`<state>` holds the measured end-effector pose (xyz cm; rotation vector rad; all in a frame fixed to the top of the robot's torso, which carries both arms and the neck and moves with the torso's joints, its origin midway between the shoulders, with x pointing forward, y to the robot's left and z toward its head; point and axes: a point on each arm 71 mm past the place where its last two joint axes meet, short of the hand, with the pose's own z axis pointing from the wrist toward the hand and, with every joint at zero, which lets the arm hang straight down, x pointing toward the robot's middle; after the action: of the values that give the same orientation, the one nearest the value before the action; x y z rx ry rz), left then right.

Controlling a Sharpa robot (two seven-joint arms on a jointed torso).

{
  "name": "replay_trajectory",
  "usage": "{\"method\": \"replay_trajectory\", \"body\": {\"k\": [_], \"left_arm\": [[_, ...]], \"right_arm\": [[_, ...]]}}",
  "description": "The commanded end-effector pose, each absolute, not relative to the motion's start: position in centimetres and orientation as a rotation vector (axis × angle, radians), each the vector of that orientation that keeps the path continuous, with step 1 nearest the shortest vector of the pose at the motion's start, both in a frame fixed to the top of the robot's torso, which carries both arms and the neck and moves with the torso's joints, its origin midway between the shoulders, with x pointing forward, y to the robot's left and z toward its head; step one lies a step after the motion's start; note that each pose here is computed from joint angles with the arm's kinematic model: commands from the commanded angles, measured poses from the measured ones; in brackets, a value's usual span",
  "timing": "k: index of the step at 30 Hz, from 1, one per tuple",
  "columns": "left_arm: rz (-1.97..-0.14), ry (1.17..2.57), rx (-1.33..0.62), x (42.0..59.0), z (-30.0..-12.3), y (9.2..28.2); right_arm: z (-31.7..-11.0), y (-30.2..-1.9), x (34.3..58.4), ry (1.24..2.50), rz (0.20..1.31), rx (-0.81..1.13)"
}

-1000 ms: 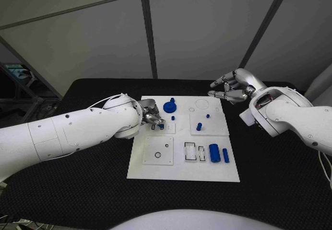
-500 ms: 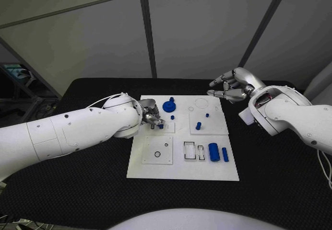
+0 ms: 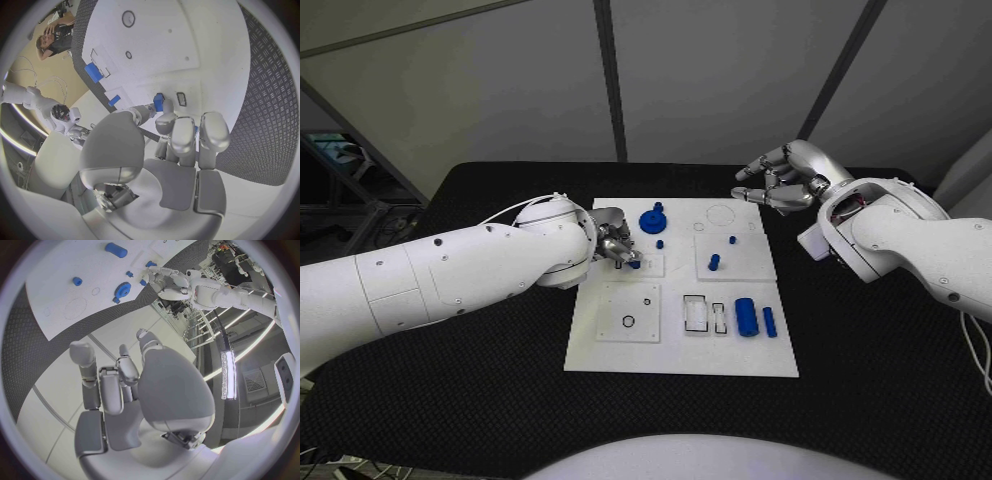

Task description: Assemble the parts on the task board

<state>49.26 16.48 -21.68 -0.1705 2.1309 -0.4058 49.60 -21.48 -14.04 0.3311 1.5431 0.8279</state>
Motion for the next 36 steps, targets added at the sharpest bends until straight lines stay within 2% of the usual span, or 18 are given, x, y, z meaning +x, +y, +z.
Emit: {"method": "replay_trajectory", "body": {"k": [1,36], "left_arm": [[-0.384,2.159,-0.148,49.11,-22.01,16.63],[-0.382,2.193,-0.145,49.48,-22.37,16.24]], "right_arm": [[-13.92,-21.38,49.61,1.543,0.838,0.322],[-13.95,-21.32,49.65,1.544,0.838,0.322]]}}
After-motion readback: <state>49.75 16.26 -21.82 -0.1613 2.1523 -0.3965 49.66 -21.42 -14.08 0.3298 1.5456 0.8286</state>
